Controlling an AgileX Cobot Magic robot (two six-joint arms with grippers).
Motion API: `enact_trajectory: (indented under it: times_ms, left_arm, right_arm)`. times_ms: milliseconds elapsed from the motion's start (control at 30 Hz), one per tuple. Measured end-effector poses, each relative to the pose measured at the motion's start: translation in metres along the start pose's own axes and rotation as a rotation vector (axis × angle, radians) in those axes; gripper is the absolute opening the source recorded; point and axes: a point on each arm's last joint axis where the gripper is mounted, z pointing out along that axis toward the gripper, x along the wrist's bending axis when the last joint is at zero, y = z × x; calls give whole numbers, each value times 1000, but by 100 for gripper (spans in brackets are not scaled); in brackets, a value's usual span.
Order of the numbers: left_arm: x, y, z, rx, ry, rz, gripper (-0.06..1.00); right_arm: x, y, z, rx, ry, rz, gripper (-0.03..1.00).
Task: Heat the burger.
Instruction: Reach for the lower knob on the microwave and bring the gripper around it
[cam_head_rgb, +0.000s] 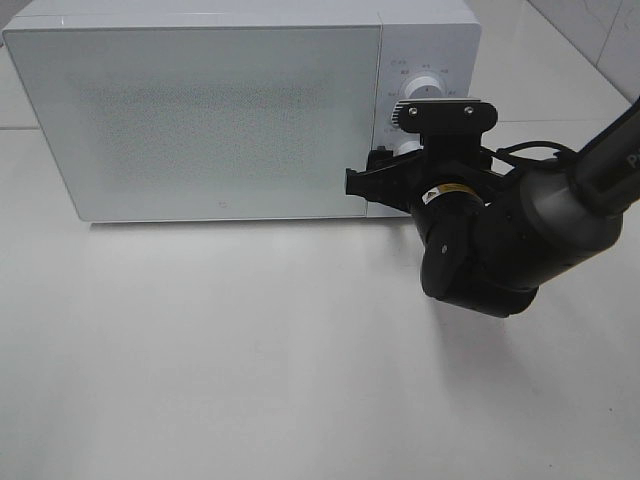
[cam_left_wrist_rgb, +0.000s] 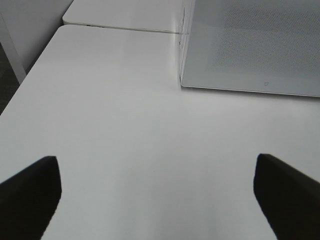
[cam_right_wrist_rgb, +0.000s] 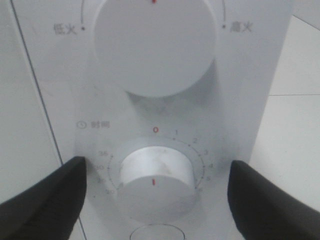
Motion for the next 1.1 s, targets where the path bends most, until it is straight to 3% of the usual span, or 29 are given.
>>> enact_trajectory:
  times_ms: [167,200,233,300,967,1100]
  left_arm:
    - [0,0,0,0,0,0,99]
    - [0,0,0,0,0,0,99]
    - [0,0,0,0,0,0,99]
    - [0,0,0,0,0,0,99]
    - [0,0,0,0,0,0,99]
    - [0,0,0,0,0,0,99]
  right_arm:
    - [0,0,0,0,2,15,64]
    - [0,0,0,0,2,16,56]
    - [0,0,0,0,2,16,56]
    - [0,0,0,-1,4,15,40]
    - [1,1,-1,-16,22,9,40]
    - [0,0,-1,-27,41,85,40]
